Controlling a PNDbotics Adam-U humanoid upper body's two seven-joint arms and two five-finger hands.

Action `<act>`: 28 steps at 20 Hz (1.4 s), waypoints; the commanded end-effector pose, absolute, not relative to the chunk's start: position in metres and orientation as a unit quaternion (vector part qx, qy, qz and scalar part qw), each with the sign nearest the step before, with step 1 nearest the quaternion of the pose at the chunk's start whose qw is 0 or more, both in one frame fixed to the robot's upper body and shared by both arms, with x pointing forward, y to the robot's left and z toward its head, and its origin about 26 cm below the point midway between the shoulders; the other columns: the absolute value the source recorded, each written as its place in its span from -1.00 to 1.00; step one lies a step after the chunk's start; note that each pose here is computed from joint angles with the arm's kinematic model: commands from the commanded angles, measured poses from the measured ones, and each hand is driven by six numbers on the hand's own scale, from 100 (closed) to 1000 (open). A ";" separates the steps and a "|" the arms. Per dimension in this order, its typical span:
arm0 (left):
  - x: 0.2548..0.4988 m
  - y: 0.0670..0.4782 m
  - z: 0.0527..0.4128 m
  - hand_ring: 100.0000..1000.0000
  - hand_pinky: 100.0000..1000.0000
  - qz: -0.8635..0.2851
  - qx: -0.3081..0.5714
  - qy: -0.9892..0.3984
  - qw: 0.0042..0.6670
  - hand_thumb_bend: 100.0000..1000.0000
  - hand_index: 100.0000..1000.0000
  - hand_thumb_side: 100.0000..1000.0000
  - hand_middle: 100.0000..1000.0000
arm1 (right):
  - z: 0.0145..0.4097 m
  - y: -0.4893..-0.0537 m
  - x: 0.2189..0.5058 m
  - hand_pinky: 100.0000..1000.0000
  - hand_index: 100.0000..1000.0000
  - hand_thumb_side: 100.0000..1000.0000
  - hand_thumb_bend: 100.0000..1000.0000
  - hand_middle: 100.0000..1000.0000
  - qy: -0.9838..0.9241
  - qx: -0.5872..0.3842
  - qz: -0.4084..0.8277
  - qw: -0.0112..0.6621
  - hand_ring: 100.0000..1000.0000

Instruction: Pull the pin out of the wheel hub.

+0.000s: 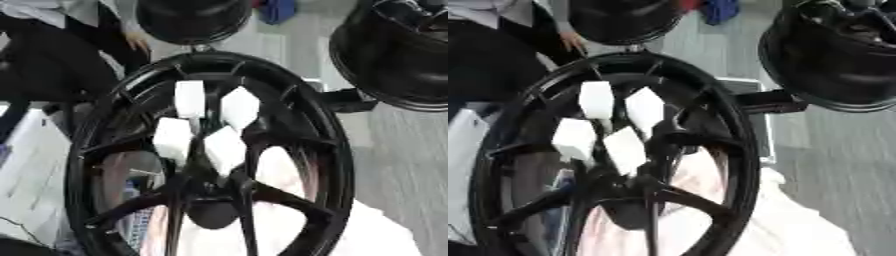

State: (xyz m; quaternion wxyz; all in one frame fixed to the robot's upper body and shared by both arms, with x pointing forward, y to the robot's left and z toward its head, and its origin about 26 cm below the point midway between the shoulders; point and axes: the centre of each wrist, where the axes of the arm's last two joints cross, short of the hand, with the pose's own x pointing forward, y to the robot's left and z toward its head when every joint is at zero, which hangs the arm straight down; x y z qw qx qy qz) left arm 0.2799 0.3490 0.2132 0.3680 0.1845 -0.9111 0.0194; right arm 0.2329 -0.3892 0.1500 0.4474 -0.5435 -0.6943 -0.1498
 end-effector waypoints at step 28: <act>0.279 0.349 0.228 0.38 0.70 -0.016 0.199 -0.920 0.338 -1.00 0.47 -0.20 0.34 | 0.245 -0.416 0.237 0.78 0.56 -0.78 -1.00 0.41 -0.565 -0.617 0.225 0.500 0.51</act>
